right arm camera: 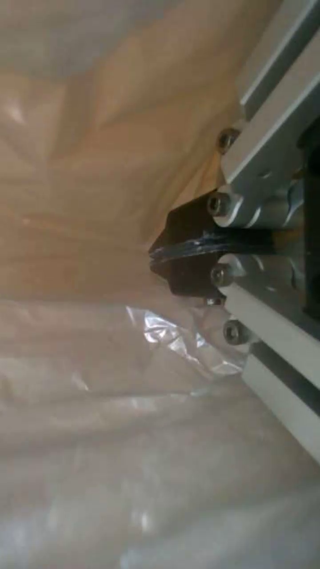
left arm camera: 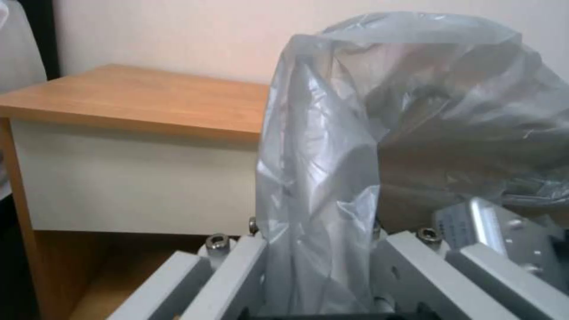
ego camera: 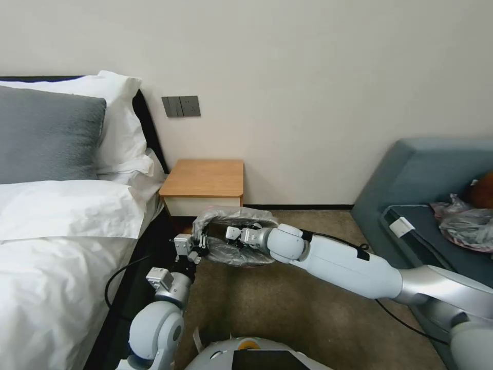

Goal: Pick up the garbage bag from the table and place it over the trash can.

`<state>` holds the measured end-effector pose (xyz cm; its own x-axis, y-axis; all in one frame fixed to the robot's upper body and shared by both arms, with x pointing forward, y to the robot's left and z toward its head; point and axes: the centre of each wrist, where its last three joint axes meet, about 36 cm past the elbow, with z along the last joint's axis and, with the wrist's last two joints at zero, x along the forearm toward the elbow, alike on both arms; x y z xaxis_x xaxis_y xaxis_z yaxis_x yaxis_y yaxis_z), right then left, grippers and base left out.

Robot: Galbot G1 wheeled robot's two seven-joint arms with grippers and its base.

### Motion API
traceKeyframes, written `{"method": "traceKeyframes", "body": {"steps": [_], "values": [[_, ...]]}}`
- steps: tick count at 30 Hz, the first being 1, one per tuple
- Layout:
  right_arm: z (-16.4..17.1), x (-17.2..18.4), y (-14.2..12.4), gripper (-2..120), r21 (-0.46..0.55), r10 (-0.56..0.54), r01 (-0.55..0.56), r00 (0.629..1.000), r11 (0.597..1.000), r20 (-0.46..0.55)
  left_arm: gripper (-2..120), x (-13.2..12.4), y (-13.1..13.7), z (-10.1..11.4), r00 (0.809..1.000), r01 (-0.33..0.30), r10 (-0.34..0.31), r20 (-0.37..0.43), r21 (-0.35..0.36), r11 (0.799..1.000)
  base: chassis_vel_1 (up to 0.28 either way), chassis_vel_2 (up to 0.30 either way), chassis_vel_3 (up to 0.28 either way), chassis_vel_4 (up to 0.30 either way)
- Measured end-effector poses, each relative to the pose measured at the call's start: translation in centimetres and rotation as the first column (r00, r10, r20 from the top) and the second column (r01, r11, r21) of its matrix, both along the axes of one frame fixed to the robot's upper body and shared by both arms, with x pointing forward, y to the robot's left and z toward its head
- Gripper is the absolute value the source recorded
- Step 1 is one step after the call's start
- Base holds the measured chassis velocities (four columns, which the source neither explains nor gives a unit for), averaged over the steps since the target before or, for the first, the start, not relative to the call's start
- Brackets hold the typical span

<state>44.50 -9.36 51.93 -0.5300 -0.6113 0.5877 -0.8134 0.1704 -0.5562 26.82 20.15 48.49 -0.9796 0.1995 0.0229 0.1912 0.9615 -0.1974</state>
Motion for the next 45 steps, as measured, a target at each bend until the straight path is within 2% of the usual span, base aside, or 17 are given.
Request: {"method": "traceKeyframes", "body": {"steps": [15, 23, 37, 45], "values": [[-0.7, 0.8, 1.1, 0, -0.035, -0.035, 0.035, 0.999, 0.999, 0.016, 5, 0.0, 0.1, 0.2, 1.0, 0.003, -0.003, 0.007, -0.002, 1.0, 0.0, 0.0, 0.0, 0.0], [0.1, 0.3, 1.0, 0, -0.011, -0.028, 0.028, 1.0, 1.0, 0.008, 4, 0.1, 0.7, -0.1, 1.0, -0.007, 0.007, 0.0, -0.002, 1.0, 0.0, 0.0, 0.0, 0.0], [3.0, -2.0, -1.1, 0, 0.069, -0.023, 0.026, 0.999, 0.997, -0.043, 4, 1.1, 1.9, -2.6, 0.997, -0.047, 0.047, -0.061, 0.004, 0.999, 0.0, 0.0, 0.0, 0.0], [5.0, -4.5, -3.4, 0, 0.165, -0.041, 0.064, 0.99, 0.984, -0.137, 4, 1.4, 1.9, -3.7, 0.991, -0.055, 0.05, -0.121, -0.035, 0.998, 0.0, 0.0, 0.0, 0.0]]}}
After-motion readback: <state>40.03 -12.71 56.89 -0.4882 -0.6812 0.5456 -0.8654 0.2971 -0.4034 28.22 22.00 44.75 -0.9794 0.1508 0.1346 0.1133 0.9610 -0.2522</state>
